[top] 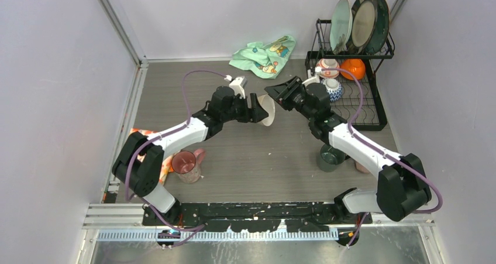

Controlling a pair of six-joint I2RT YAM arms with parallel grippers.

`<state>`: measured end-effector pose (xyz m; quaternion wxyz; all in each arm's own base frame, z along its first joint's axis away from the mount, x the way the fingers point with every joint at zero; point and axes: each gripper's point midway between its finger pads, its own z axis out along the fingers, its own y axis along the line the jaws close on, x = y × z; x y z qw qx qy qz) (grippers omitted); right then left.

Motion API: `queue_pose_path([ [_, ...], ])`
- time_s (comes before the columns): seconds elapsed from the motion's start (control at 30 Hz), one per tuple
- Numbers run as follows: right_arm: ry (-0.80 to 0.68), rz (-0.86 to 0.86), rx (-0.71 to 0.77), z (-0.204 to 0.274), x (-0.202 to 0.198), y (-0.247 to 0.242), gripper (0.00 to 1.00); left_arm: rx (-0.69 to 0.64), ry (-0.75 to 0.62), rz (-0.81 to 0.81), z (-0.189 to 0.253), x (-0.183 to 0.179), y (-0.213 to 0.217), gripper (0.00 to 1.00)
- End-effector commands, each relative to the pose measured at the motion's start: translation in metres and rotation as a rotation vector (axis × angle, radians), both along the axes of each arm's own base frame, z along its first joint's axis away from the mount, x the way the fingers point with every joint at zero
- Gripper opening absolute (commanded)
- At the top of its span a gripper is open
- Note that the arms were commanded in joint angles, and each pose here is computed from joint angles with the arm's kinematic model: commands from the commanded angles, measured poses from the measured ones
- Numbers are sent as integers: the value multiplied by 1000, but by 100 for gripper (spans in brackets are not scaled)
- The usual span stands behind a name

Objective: Load the mixed dishes into the dish rack
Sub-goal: Turn the bowl upside down on the dish rack.

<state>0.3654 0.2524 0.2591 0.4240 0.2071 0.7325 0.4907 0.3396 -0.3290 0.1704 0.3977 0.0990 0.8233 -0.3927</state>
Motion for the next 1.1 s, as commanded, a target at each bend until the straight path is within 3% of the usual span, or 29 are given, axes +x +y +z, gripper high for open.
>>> queue_pose_path([
  [0.0, -119, 33, 11, 25, 2, 0, 44, -129, -74, -31, 47, 1, -3, 18],
  [0.07, -153, 60, -20, 32, 3, -7, 56, -144, -54, -37, 47, 0, 2, 17],
  [0.2, -210, 184, -75, 43, 1, -24, 95, -185, -38, -62, 57, -4, 12, 17],
  [0.23, -226, 211, -95, 45, 1, -29, 99, -192, -41, -73, 62, -6, 15, 17],
  [0.5, -233, 388, -52, 38, -5, -46, 100, -296, -50, -166, 120, -15, 43, 17],
  [0.8, -266, 453, 319, 78, -4, -34, 100, -597, 75, -223, 201, -21, 66, 21],
  [1.07, -236, 461, 451, 84, -5, 1, 100, -781, 175, -214, 227, -17, 68, 21],
])
